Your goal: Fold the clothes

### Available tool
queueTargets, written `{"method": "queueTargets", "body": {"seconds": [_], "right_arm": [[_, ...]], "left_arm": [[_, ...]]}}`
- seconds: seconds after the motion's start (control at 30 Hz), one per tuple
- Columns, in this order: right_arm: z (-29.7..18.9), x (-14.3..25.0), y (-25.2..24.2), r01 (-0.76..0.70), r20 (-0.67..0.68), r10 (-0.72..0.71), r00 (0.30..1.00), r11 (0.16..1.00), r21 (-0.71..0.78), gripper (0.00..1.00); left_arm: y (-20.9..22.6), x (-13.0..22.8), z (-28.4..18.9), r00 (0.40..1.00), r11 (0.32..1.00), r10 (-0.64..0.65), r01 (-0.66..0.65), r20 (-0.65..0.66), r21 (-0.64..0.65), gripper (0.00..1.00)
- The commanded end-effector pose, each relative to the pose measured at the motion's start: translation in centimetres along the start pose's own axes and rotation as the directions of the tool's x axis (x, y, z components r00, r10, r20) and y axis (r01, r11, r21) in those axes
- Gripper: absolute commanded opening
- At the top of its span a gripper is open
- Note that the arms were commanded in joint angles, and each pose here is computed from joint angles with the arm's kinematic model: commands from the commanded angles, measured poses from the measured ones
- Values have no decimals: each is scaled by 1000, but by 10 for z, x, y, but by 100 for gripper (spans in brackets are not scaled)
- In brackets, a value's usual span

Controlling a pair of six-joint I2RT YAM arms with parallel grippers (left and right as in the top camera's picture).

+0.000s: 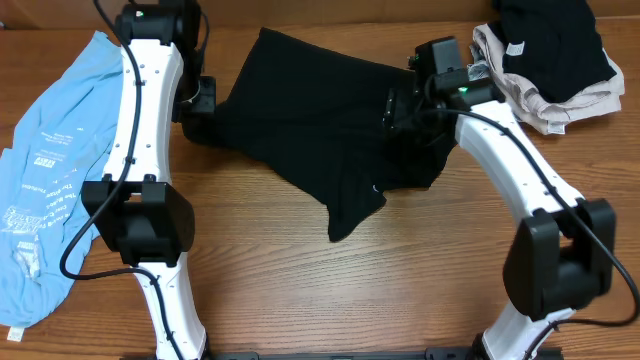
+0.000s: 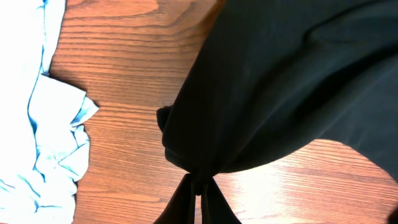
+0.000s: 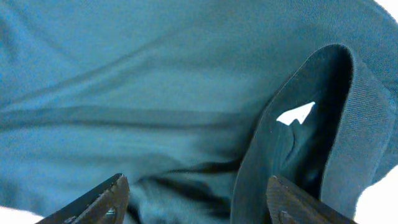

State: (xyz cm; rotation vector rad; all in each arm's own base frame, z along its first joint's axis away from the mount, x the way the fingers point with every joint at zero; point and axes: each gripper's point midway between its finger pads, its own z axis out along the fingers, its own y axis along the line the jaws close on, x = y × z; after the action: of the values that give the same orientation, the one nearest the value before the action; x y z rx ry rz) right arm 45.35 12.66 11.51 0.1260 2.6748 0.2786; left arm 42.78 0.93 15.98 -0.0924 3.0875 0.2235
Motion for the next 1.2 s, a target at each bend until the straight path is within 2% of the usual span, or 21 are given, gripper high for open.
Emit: {"method": "queueTargets", "body": {"seconds": [0.0,0.23,0.3,0.33,0.37,0.47,0.5,0.67,0.83,0.9,1.17], "right_arm": [[31,16,-25,-85,-31,91,995,987,139,73],[50,23,-39,-93,-44,104,994,974,207,72],[55,26,-40,-91,-57,106,993,973,214,65],[57,28,-41,-90,-64,106,992,972,218,59],[59,32,-42,-88,-76,107,991,971,223,43],[58,36,-49,-102,-85,128,988,961,257,8],[56,38,-54,-127,-83,156,984,951,281,4],[16,46,-83,-203,-108,256,961,911,360,4],[-39,50,-117,-286,-104,352,930,873,396,4],[-53,57,-130,-298,-141,378,915,869,395,4],[-49,113,-171,-350,-283,500,818,824,445,4]], "left_arm": [[1,-1,-5,1000,1000,20,-19,16,-8,4],[1,-5,-5,999,1000,16,-16,31,-7,4],[1,-7,-5,999,1000,9,-9,39,-6,4],[0,-8,-5,999,1000,7,-7,42,-5,4],[1,-9,-5,999,1000,7,-7,44,-5,4],[1,-10,-5,999,1000,6,-6,50,-5,4],[1,-11,-5,999,1000,5,-5,52,-6,4],[5,-12,-4,998,1000,-4,4,57,-12,4],[12,-12,-3,998,999,-31,32,54,-9,4],[13,-12,-3,998,999,-46,46,52,0,4],[6,-11,-3,998,998,-48,47,46,41,4]]}}
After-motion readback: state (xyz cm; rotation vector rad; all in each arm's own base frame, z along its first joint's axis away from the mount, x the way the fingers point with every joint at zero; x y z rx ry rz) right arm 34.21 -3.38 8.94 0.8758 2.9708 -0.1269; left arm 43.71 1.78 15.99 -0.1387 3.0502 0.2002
